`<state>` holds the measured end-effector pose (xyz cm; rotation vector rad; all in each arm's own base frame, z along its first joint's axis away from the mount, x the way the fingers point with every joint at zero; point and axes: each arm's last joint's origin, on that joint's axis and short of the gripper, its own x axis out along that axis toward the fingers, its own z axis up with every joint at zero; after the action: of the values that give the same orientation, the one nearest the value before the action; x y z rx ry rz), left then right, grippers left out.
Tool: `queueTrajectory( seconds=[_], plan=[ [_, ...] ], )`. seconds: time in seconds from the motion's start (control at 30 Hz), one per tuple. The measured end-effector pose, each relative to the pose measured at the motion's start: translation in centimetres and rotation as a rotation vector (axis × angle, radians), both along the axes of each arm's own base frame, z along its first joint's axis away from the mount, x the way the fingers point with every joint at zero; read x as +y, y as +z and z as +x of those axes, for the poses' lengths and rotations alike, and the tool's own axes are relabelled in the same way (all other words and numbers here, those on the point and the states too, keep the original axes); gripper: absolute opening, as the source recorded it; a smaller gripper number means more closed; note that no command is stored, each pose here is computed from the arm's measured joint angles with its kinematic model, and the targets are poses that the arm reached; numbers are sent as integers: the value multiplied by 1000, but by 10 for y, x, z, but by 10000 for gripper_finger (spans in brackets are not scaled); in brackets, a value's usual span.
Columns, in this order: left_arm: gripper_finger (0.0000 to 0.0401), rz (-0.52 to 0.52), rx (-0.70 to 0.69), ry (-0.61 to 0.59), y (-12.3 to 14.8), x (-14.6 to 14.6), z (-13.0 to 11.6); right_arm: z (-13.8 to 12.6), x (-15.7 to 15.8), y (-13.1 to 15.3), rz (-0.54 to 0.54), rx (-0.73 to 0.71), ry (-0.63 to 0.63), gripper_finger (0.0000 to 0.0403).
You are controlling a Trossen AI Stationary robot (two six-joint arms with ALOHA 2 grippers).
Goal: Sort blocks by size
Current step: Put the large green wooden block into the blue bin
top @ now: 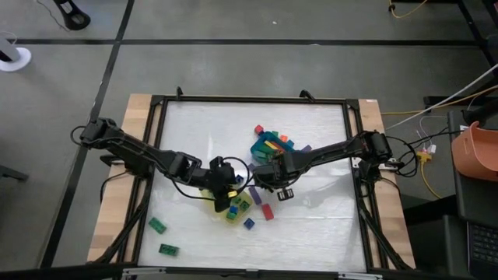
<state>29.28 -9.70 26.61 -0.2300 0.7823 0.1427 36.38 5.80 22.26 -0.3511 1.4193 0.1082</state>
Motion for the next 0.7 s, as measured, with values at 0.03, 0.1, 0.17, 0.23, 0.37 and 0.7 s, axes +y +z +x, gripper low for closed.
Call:
queueTrajectory(
  seconds=[0.03, 0.1, 0.17, 0.23, 0.37, 0.7],
  plan=[
    [134, -2, 0, -2, 0, -1, -1, -1, -1, 3, -38, 13, -4, 133],
    [134, -2, -2, -7, 0, -4, -1, -4, -4, 6, -120, 31, -12, 144],
    [134, -2, -1, -14, 0, -6, -2, -5, -7, 7, -215, 36, -20, 152],
    [133, -10, 28, -29, -2, -7, -4, -8, -11, 8, -309, 56, -24, 155],
    [134, -40, 58, -18, -6, -11, -7, -9, -20, 6, -370, 59, -48, 158],
    [134, -274, 189, 10, -10, -39, -26, -10, -38, 4, -352, 92, -98, 160]
  ],
)
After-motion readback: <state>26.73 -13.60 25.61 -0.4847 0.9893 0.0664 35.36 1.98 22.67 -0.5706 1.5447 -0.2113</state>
